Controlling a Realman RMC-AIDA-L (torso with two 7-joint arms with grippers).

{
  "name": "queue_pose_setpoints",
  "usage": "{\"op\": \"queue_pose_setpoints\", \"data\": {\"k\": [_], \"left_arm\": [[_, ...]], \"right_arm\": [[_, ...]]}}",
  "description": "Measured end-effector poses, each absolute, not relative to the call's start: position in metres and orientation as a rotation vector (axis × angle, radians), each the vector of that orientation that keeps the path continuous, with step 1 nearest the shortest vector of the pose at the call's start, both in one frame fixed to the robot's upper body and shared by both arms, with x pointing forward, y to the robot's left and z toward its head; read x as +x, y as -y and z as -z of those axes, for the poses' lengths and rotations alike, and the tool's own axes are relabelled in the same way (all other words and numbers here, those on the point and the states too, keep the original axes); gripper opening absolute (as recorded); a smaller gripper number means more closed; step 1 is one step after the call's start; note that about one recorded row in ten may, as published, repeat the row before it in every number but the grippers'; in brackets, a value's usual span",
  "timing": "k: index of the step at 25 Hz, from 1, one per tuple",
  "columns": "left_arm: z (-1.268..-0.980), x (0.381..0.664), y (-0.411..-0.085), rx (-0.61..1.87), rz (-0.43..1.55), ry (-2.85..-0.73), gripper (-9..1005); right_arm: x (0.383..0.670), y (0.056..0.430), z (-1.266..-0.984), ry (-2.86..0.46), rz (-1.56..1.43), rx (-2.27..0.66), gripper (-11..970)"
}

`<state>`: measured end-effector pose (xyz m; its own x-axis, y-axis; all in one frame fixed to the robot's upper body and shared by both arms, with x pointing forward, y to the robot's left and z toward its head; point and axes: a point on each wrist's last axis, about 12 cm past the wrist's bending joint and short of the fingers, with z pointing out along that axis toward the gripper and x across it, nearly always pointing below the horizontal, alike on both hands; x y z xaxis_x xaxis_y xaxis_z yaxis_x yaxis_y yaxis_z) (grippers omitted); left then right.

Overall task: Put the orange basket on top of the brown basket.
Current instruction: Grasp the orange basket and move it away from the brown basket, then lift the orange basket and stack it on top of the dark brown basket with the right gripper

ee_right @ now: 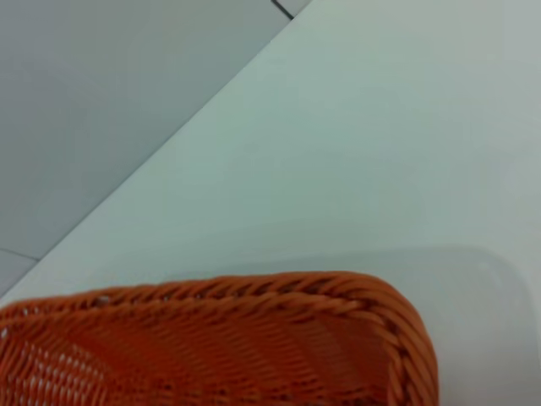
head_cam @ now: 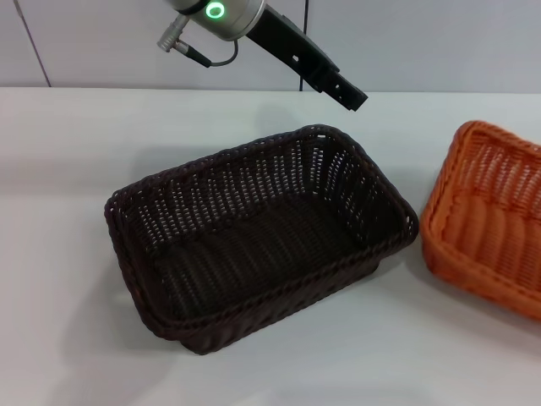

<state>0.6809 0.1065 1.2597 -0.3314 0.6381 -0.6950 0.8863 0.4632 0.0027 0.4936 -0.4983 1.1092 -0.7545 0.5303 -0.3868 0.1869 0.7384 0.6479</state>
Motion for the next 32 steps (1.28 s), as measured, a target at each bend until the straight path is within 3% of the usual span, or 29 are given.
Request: {"op": "queue_pose_setpoints", "data": {"k": [23, 30, 32], "left_arm": [[-1.26, 0.686, -0.102, 1.223, 0.485, -2.061, 862], [-1.261, 0.691, -0.105, 1.138, 0.488, -2.031, 862], [-1.257, 0.699, -0.119, 0.953, 0.523, -1.972, 862]], "right_arm": [[0.485, 0.533, -1.142, -2.148, -0.715, 0.617, 206], [0.486, 0.539, -1.148, -1.972, -0.701, 0.607, 218], [0.489, 0.539, -1.15, -1.93, -0.701, 0.597, 222]]}}
